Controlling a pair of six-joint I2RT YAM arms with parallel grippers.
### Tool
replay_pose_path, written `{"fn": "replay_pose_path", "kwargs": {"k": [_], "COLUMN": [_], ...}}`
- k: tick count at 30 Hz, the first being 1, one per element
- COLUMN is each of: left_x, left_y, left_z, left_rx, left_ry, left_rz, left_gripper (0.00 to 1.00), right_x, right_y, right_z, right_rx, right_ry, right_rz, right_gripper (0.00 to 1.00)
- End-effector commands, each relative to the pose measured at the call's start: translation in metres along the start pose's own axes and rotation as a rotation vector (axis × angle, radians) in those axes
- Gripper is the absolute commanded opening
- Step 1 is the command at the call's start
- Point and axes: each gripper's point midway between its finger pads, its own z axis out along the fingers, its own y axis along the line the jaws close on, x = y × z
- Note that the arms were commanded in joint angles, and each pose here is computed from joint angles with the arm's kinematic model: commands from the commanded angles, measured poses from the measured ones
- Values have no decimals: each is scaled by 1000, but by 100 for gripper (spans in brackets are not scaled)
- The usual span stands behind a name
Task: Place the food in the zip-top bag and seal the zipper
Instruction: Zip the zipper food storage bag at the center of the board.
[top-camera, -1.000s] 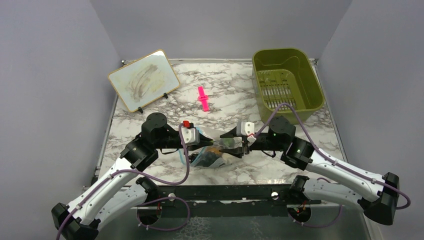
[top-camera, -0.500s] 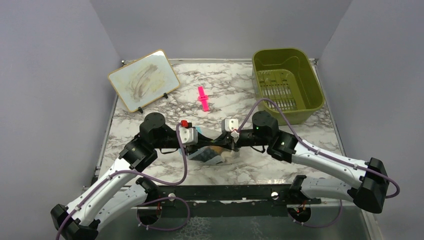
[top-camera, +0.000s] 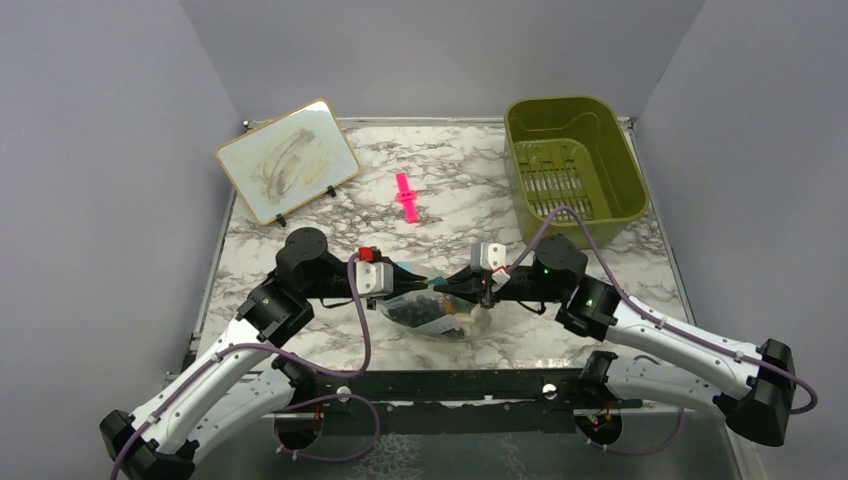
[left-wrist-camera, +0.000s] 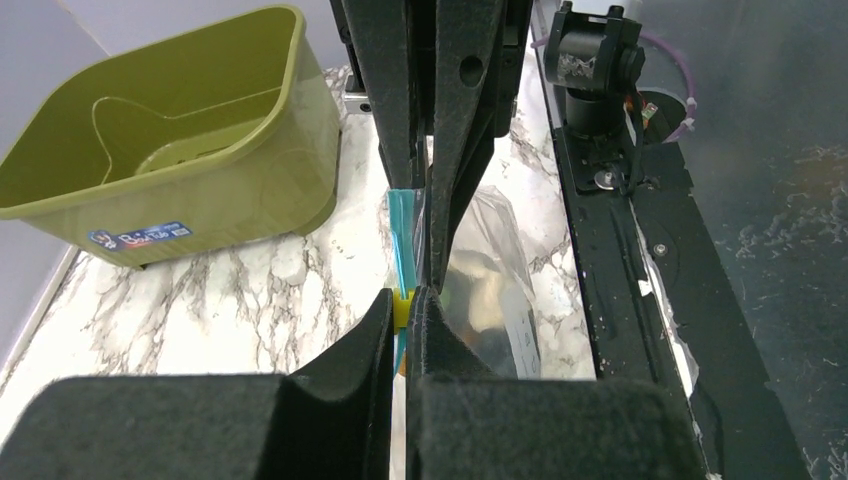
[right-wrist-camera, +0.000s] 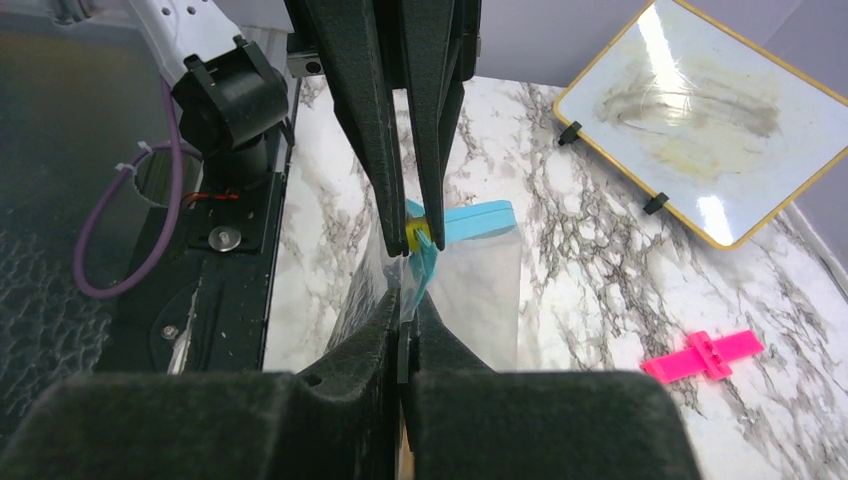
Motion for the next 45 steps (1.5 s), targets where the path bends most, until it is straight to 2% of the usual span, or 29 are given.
{"fn": "replay_pose_path", "kwargs": {"k": [1,17,21,22,24,25,28,32,34,42,45], "left_x": [31,47,45,41,33,29,24,27,28,25,27], "left_y": [0,0,2,2,2,2,2,2,0,1,1], "left_z": [-3,-13,-13,-12,-10,-9,-6,-5,-5,-8,-7], "left_rx": [-25,-55,-59,-57,-44,-41,-30,-23,-20,-35,-32], "left_ry": [94,184,183,172,147,134,110,113,113,105,110], "left_rz": [-54,-44,-38,-38,-40,-41,-37,-41,-44,-29,-31], "left_gripper": [0,0,0,0,0,0,0,0,0,0,0], "right_x": [-48,-51,-39,-35,-28,-28,-35,-44,-39,-41,-43], "right_y": [-5,-13,-1,4,12,16,21,17,12,-22,-28], "right_z": [-11,-45,-41,-38,-33,-30,-22,-15,-9,-13,-19], "right_rx": [32,167,101,68,4,-32,-93,-84,-73,136,185], "right_ry": [-142,-125,-98,-88,-51,-41,-42,-87,-66,-15,5], "right_rz": [-68,-98,-79,-75,-55,-44,-25,-13,4,131,168], "right_gripper": [1,1,1,4,28,35,37,37,38,59,60]}}
